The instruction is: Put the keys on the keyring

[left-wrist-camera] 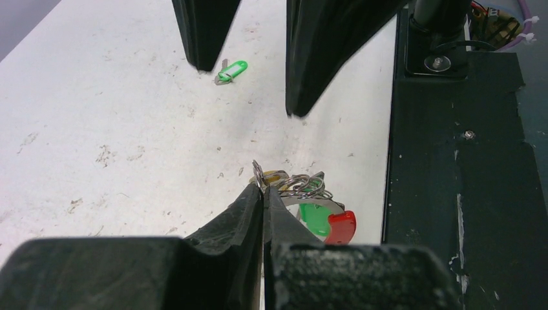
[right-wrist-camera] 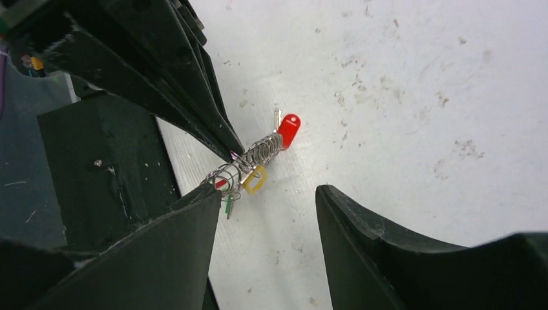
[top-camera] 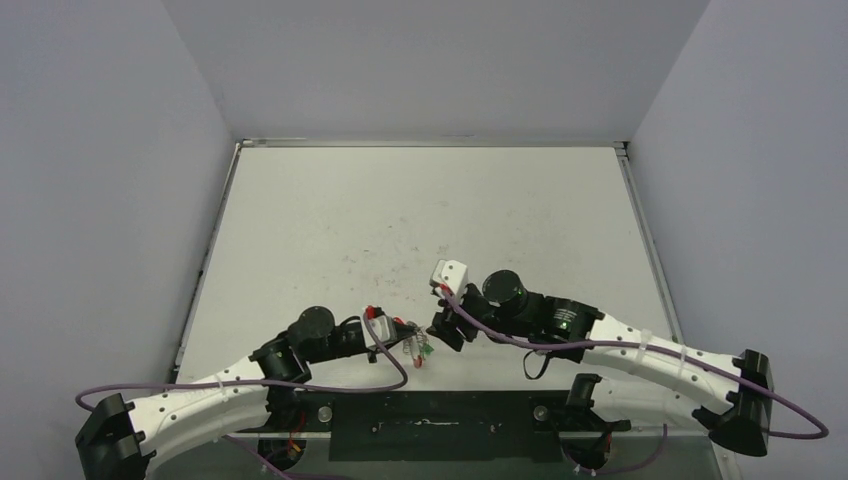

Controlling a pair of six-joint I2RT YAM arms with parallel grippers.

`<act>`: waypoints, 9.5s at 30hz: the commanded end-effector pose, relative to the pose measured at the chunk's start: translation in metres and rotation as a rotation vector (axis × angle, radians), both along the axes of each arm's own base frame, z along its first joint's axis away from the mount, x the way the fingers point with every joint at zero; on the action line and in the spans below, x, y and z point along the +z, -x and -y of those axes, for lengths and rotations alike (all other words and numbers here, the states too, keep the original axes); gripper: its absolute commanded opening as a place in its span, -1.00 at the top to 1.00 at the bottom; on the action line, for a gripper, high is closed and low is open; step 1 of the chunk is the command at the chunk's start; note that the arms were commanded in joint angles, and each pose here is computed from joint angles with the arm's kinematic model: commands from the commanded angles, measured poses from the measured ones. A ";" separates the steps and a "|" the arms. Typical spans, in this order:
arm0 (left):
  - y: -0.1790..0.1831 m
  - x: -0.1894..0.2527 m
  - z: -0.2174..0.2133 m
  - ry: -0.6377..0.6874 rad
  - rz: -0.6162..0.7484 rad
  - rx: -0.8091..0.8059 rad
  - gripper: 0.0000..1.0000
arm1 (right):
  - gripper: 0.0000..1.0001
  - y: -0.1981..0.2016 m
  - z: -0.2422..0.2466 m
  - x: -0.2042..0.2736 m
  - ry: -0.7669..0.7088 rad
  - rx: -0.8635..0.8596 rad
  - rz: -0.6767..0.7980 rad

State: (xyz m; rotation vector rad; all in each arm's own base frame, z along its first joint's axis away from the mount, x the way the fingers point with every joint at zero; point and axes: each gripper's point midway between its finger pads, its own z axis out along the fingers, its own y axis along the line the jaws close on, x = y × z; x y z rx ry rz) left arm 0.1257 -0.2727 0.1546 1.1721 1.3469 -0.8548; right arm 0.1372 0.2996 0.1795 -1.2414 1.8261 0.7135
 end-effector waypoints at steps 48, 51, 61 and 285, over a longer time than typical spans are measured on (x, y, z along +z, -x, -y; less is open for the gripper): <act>0.017 0.020 -0.001 0.085 0.038 -0.076 1.00 | 0.45 0.017 -0.041 -0.002 -0.313 0.553 0.342; 0.017 0.019 -0.001 0.084 0.038 -0.079 1.00 | 0.48 0.020 -0.044 -0.001 -0.332 0.572 0.337; 0.017 0.019 -0.002 0.084 0.041 -0.073 1.00 | 1.00 0.019 -0.043 -0.009 -0.305 0.577 0.304; 0.005 0.034 0.011 0.116 0.049 -0.051 0.90 | 1.00 0.020 -0.041 0.007 0.334 0.323 -0.149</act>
